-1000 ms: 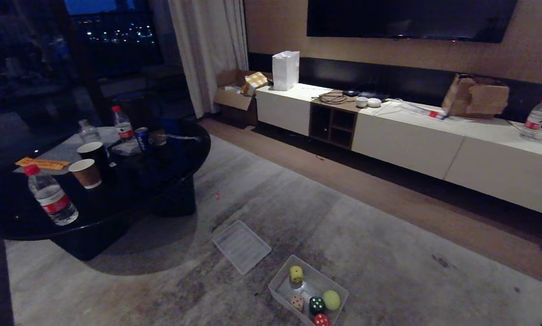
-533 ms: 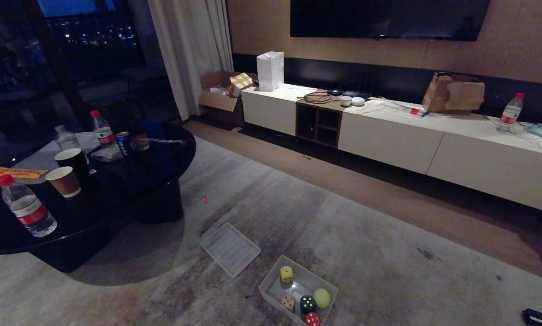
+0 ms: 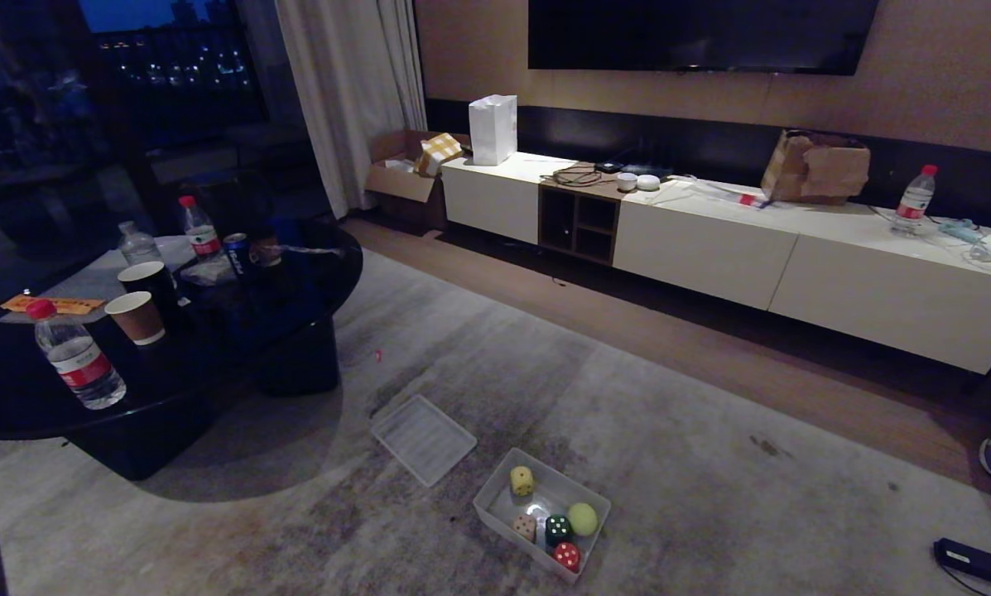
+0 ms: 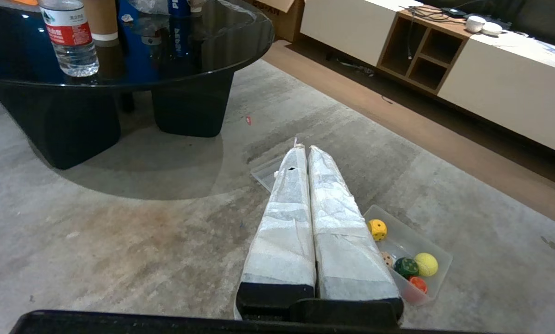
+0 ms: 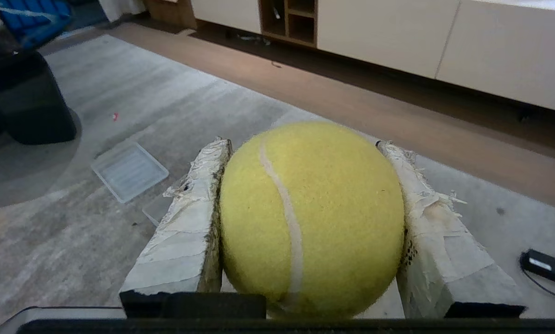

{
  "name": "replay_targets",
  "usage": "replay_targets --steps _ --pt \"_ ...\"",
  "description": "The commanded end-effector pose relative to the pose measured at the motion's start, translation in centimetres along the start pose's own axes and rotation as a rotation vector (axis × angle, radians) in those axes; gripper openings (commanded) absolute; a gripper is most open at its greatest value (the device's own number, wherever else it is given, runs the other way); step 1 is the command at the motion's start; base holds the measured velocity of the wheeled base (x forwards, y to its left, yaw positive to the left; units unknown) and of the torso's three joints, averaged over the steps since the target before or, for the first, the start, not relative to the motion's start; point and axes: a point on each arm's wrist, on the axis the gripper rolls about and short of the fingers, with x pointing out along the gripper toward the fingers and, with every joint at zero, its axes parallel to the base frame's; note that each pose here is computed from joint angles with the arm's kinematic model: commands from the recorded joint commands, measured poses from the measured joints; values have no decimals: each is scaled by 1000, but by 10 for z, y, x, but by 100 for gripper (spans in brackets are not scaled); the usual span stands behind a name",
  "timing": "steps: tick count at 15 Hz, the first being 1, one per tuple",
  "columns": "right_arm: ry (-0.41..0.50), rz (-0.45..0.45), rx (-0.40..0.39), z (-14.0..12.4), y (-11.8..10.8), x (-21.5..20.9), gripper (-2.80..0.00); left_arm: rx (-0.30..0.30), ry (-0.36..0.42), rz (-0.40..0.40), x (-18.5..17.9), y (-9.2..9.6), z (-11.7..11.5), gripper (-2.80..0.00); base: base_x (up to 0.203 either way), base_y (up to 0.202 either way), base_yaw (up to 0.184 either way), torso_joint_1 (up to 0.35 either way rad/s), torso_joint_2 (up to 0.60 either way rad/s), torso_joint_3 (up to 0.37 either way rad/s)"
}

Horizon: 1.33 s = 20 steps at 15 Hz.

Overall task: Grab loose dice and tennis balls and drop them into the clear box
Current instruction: Put the ball in the box

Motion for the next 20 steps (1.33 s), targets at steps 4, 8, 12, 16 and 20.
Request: replay_targets --steps 4,8,12,16,20 --pt "11 -1 1 -3 0 1 -280 -4 1 2 0 0 0 -280 0 0 0 0 0 0" --pt "11 0 1 -3 0 1 -280 -4 1 2 0 0 0 -280 0 0 0 0 3 -148" --pt "11 0 1 -3 0 1 -280 -4 1 2 0 0 0 -280 0 0 0 -1 3 -194" --pt "11 -1 1 -3 0 1 -280 -4 1 2 0 0 0 -280 0 0 0 0 4 -197" --pt "13 1 1 -3 0 1 -280 -4 1 2 0 0 0 -280 0 0 0 4 2 -194"
